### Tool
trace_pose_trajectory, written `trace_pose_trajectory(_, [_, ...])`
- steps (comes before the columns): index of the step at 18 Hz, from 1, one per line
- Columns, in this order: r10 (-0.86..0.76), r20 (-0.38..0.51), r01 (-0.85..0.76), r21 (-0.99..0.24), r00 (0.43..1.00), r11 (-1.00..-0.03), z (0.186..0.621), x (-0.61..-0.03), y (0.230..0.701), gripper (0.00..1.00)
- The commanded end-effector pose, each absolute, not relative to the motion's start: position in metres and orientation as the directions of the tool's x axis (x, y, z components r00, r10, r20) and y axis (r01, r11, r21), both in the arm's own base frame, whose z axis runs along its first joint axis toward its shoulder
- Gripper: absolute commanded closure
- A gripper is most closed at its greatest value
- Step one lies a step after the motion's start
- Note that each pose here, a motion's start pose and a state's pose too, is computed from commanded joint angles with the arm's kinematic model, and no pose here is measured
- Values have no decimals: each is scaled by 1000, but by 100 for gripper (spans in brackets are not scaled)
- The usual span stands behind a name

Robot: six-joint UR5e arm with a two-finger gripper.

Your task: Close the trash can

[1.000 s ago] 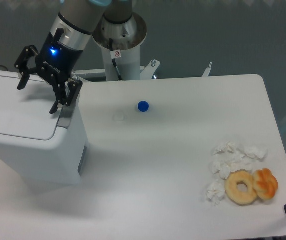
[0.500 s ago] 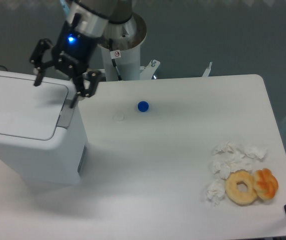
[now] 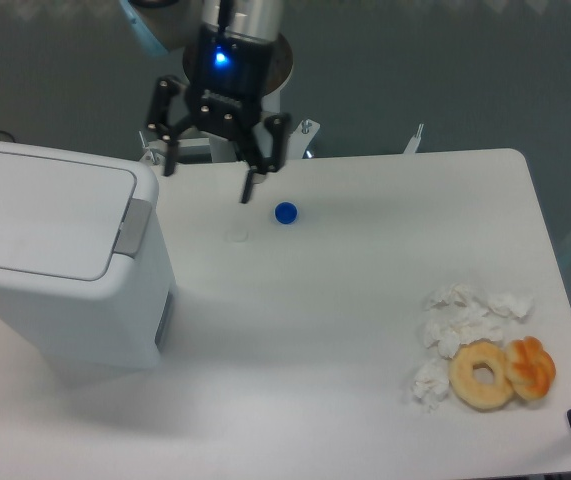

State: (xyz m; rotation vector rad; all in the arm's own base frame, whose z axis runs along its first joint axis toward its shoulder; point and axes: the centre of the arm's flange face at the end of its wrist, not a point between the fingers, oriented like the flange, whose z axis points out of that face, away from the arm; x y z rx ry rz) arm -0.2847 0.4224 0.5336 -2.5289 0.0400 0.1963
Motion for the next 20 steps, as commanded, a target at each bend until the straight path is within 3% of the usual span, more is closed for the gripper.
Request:
trace_pose_trajectory(3, [-20, -232, -135, -493, 973, -860, 529, -296, 414, 0])
trace_pose_trajectory(8, [-210, -378, -327, -279, 902, -903, 524, -313, 392, 0])
trace_pose_trajectory(13, [-380, -360, -456, -155, 852, -876, 527, -333, 342, 0])
trace_pose_trajectory(20, [-458, -302, -509, -112, 836, -853, 525, -335, 308, 0])
